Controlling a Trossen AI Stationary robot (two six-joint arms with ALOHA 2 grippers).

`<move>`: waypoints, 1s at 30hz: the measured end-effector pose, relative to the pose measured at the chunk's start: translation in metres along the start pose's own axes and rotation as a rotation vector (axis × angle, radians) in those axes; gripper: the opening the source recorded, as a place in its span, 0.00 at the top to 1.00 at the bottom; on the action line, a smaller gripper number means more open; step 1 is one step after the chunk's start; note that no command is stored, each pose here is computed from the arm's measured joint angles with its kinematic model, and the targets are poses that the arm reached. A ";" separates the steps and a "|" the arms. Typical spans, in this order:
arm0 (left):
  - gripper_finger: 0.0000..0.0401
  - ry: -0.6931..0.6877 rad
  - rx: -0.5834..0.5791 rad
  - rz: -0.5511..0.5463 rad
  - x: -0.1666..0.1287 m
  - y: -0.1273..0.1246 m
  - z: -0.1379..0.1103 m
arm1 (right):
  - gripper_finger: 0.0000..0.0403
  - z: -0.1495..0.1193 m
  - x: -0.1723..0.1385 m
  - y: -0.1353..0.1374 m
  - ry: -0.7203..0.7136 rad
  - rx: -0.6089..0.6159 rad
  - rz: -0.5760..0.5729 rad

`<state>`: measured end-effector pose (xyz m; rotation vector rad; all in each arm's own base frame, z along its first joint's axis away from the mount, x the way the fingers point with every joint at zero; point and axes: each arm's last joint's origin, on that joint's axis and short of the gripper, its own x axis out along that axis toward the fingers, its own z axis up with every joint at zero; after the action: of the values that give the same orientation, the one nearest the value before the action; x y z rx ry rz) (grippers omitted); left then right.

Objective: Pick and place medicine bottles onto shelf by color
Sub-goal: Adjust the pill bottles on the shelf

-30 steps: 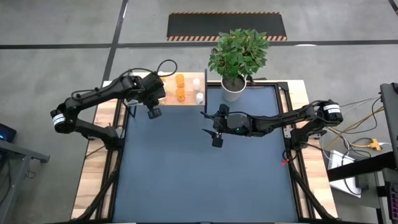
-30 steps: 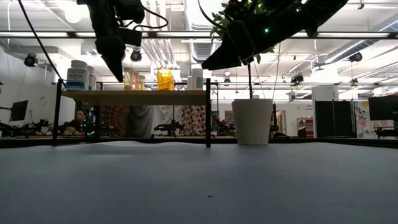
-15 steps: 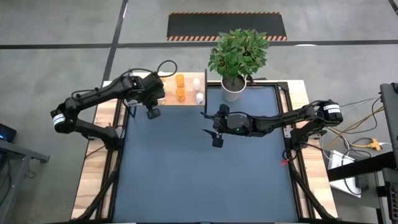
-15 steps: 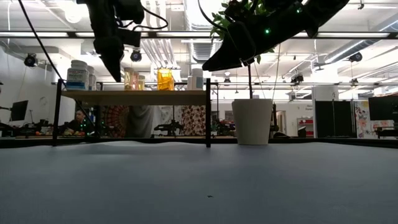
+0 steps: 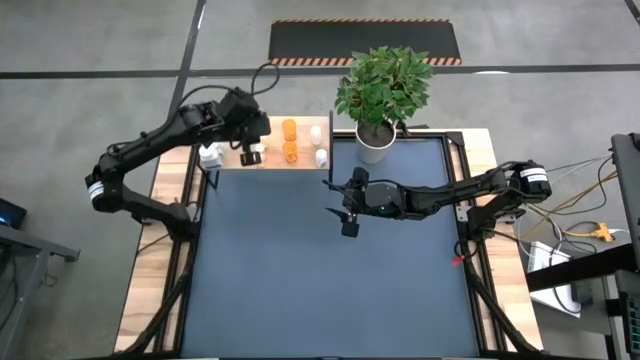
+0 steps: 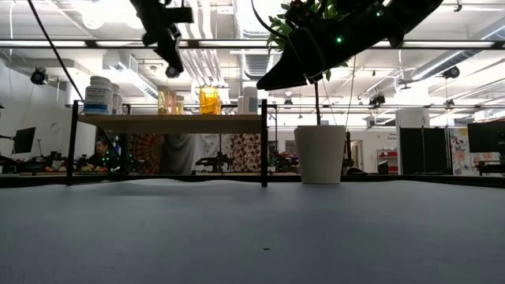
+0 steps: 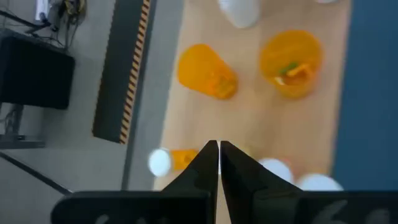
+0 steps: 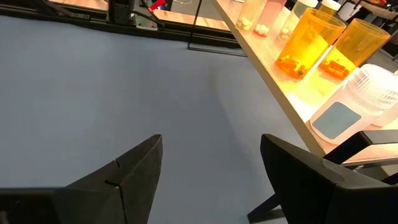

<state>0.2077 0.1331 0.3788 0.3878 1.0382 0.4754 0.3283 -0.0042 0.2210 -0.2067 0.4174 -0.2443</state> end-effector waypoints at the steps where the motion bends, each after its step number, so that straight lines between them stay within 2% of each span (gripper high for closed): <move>1: 1.00 0.000 0.005 0.005 0.004 0.003 0.001 | 0.35 0.000 0.000 0.000 0.000 0.000 0.000; 8: 1.00 0.131 0.018 -0.057 0.044 0.009 -0.004 | 0.35 0.000 0.000 0.000 0.003 -0.001 0.001; 12: 1.00 0.175 0.023 -0.069 0.056 0.009 -0.004 | 0.35 -0.001 0.000 0.000 0.007 -0.003 0.001; 30: 1.00 0.134 0.000 -0.036 0.038 0.011 -0.007 | 0.35 -0.002 0.000 0.000 0.024 -0.006 -0.022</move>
<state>0.2151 0.1637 0.3542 0.3399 1.1728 0.4739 0.3272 -0.0049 0.2191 -0.2146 0.4402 -0.2677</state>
